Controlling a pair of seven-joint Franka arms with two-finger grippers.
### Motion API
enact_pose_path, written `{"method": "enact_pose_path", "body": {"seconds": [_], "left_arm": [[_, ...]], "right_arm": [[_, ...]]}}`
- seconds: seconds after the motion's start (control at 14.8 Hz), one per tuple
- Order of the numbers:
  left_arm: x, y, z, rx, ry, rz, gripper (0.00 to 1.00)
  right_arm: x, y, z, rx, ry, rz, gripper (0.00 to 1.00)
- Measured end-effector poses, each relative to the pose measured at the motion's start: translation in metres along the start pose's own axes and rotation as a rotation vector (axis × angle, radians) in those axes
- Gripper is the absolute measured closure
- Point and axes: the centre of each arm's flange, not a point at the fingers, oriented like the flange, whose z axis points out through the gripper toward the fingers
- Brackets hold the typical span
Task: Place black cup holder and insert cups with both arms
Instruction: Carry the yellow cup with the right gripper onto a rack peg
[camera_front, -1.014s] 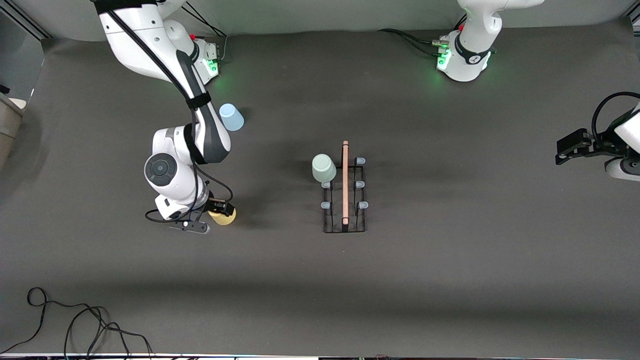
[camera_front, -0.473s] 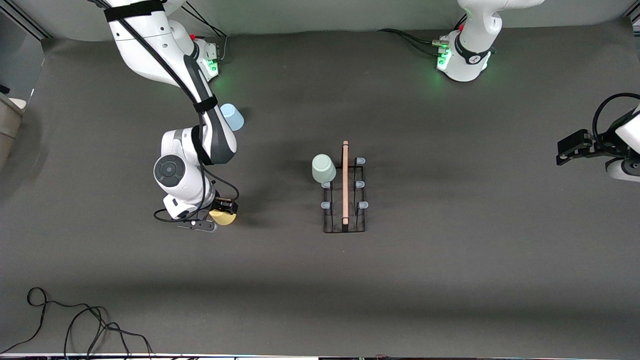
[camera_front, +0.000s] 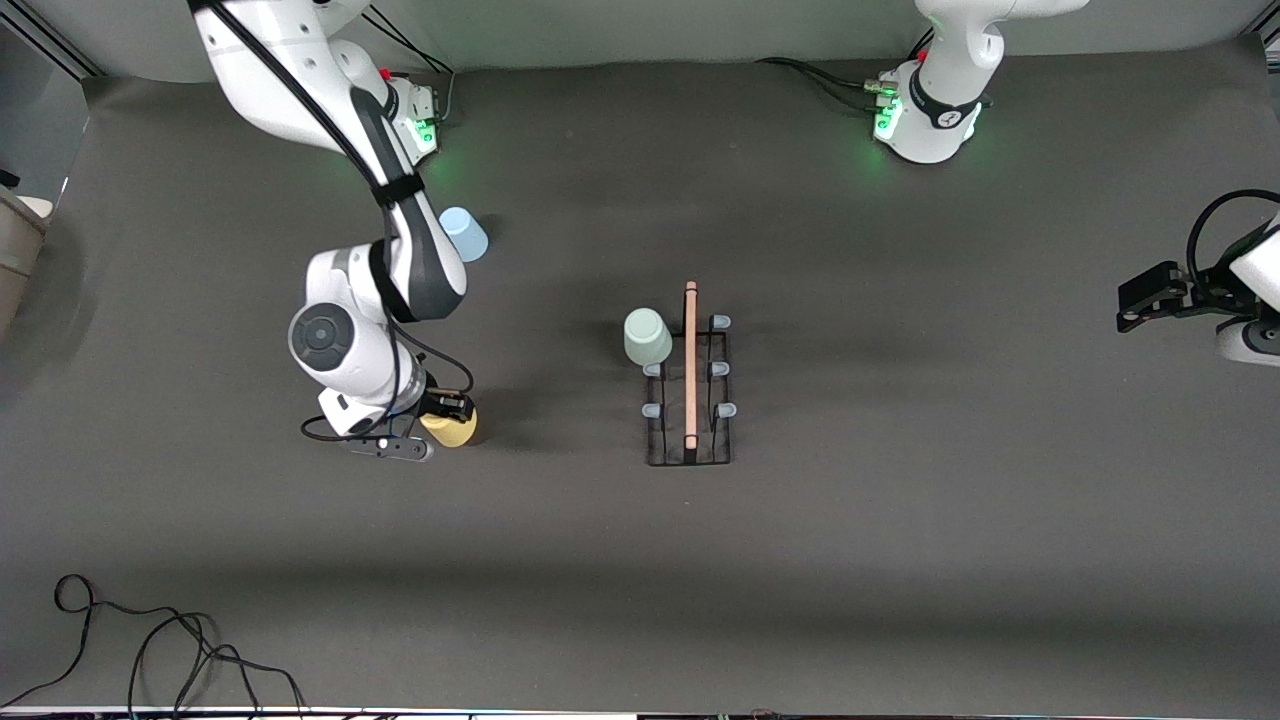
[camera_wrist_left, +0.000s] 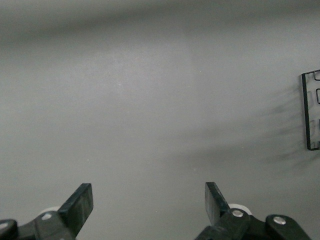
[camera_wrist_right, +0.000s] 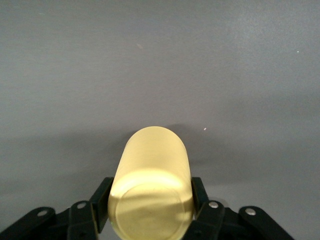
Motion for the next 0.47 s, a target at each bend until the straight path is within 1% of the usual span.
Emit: {"method": "enact_pose_path", "body": {"seconds": [0.14, 0.2, 0.27, 0.47], "left_arm": [[0.0, 0.0, 0.0, 0.0, 0.0, 0.0, 0.0], [0.0, 0.0, 0.0, 0.0, 0.0, 0.001, 0.0], [0.0, 0.001, 0.0, 0.0, 0.001, 0.001, 0.0], [0.001, 0.001, 0.0, 0.0, 0.002, 0.0, 0.0]], "right_arm": [[0.002, -0.01, -0.04, 0.034, -0.007, 0.005, 0.33], [0.004, -0.015, -0.057, 0.049, -0.003, 0.017, 0.33], [0.006, -0.021, -0.073, 0.062, 0.007, 0.038, 0.33], [0.006, -0.056, -0.108, 0.102, 0.06, 0.109, 0.33]]}}
